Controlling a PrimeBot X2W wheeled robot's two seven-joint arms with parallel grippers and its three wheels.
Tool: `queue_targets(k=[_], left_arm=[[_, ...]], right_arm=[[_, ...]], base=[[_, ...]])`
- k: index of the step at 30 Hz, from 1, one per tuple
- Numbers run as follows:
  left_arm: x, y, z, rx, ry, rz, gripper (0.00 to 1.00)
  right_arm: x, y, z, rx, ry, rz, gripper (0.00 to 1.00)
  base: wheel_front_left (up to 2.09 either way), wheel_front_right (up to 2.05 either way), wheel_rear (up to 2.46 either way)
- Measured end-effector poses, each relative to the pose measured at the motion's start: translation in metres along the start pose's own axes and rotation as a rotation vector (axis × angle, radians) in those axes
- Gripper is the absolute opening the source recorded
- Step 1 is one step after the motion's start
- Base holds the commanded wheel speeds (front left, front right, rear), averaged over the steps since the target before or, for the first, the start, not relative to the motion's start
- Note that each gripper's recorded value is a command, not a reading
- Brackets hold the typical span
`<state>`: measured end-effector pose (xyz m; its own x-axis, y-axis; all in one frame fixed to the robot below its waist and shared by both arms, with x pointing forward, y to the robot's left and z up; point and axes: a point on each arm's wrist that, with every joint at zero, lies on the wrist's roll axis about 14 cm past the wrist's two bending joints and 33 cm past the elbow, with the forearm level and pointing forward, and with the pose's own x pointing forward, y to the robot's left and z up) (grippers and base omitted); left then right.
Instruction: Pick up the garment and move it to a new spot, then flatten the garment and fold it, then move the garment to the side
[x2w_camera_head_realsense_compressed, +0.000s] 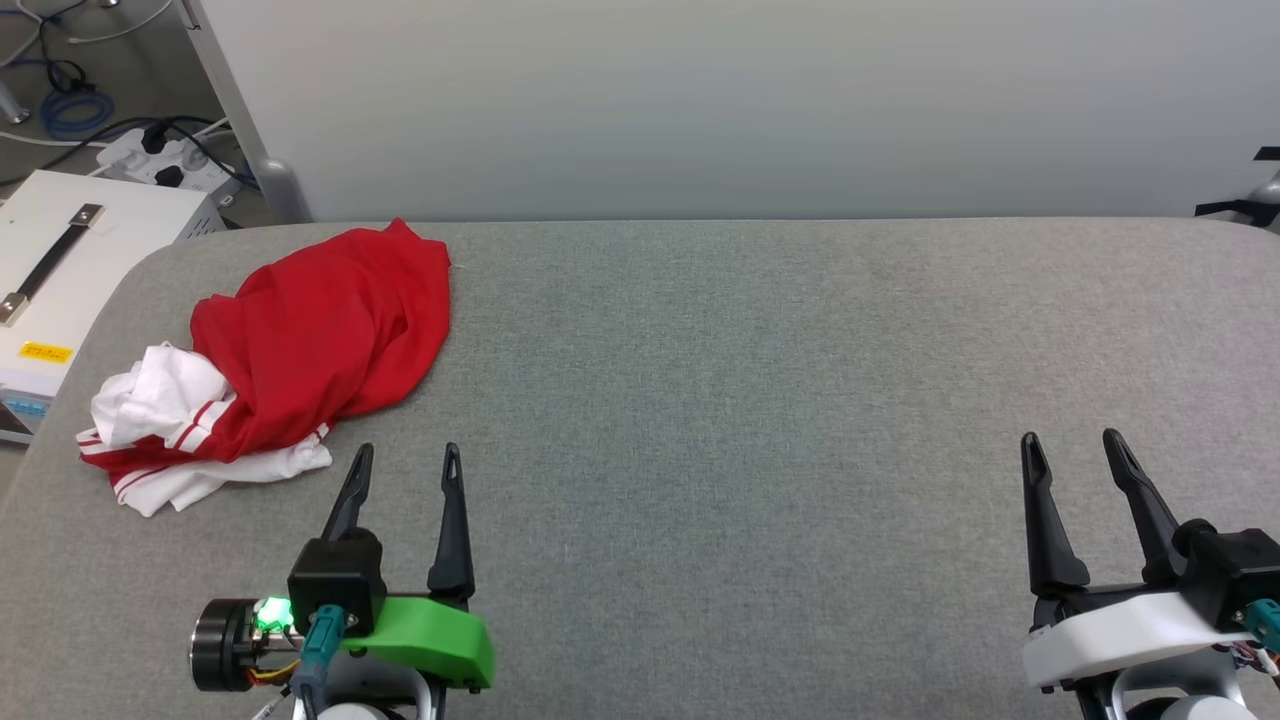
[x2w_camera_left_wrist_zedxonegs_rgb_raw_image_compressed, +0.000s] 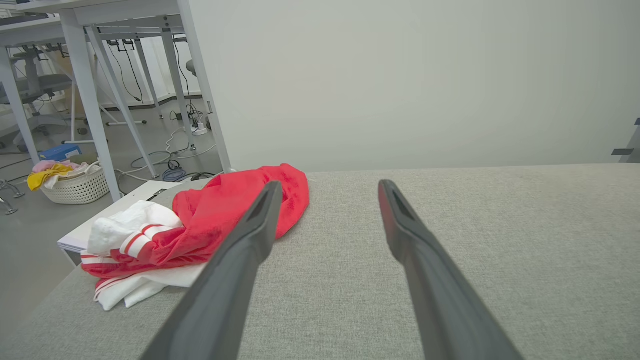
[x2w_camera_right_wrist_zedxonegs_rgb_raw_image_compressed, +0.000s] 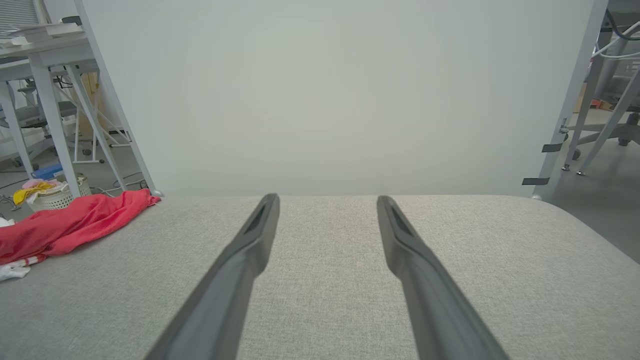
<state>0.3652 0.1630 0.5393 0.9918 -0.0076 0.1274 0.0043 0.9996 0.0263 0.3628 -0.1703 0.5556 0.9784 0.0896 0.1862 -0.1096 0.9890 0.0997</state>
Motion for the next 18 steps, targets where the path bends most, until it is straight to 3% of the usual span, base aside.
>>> queue_targets(k=[18], left_arm=[[-0.0022,-0.0008,0.0006,-0.016,-0.022,0.002,1.0]], right_arm=[[-0.0016,0.0015,0.0058,0.018,-0.039,0.002,1.0]], base=[[0.0,0.0,0.0]])
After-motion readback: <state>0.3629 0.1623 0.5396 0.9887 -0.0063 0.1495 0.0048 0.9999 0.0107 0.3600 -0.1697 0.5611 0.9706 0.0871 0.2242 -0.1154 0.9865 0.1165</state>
